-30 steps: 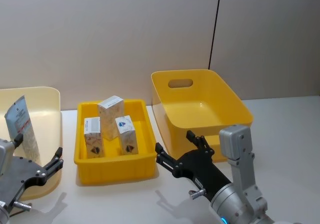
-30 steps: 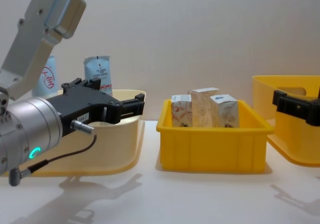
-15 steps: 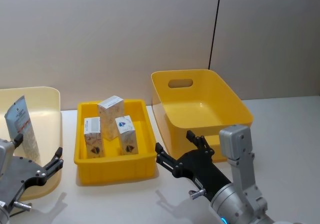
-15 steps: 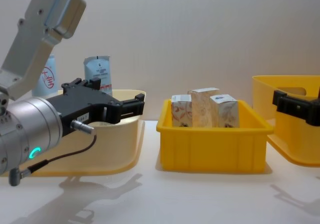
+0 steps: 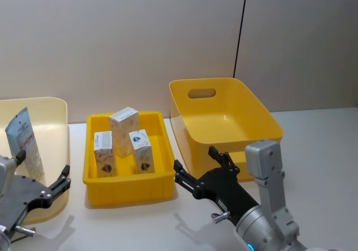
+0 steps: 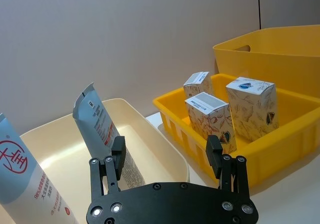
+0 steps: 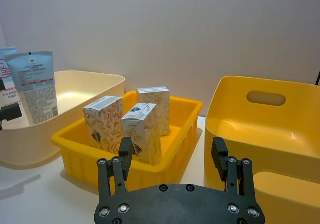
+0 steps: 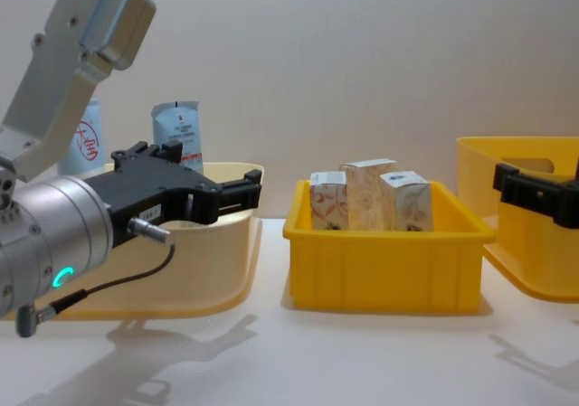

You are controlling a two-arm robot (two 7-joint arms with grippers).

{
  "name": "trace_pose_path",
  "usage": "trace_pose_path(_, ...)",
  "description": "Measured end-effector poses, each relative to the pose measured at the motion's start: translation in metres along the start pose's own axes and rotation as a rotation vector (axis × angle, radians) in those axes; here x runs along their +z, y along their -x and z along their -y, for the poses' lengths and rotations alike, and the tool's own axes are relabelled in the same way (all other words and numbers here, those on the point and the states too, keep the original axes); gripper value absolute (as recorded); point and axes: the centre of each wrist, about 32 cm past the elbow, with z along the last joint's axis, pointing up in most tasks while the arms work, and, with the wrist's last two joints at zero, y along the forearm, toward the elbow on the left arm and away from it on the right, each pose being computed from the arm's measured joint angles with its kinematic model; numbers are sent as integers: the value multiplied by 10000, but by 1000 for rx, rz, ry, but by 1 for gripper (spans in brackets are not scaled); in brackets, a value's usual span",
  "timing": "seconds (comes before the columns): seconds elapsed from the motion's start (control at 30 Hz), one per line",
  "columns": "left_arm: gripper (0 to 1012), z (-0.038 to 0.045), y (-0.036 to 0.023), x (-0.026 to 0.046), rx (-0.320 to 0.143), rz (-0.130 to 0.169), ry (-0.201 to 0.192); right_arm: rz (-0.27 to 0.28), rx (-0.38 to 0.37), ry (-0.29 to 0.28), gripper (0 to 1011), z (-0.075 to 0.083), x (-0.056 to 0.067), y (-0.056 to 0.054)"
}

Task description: Bimanual collaborative sorting of washing and personal care products

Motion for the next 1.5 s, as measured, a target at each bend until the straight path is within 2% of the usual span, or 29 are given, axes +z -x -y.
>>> trace_pose_path(0.47, 1000, 0, -3, 2, 1, -2, 0, 0, 0, 0, 1001, 0, 0, 0)
trace_pose_path(0.67, 1000, -9, -38, 28, 11, -28, -11, 0, 0, 0, 1001, 0, 0, 0)
trace_pose_path(0.9, 1000, -45, -119, 62, 34, -74, -35, 0, 0, 0, 1001, 0, 0, 0)
trace_pose_path(1.13, 1000, -66, -241, 100, 60, -128, -59, 0, 0, 0, 1001, 0, 0, 0)
trace_pose_path(1.33, 1000, -34, -331, 136, 60, -162, -69, 0, 0, 0, 1001, 0, 0, 0)
trace_pose_path(1.37, 1000, -34, -331, 136, 60, -162, -69, 0, 0, 0, 1001, 0, 0, 0)
trace_pose_path(1.5, 1000, 23, -403, 154, 48, -188, -76, 0, 0, 0, 1001, 0, 0, 0)
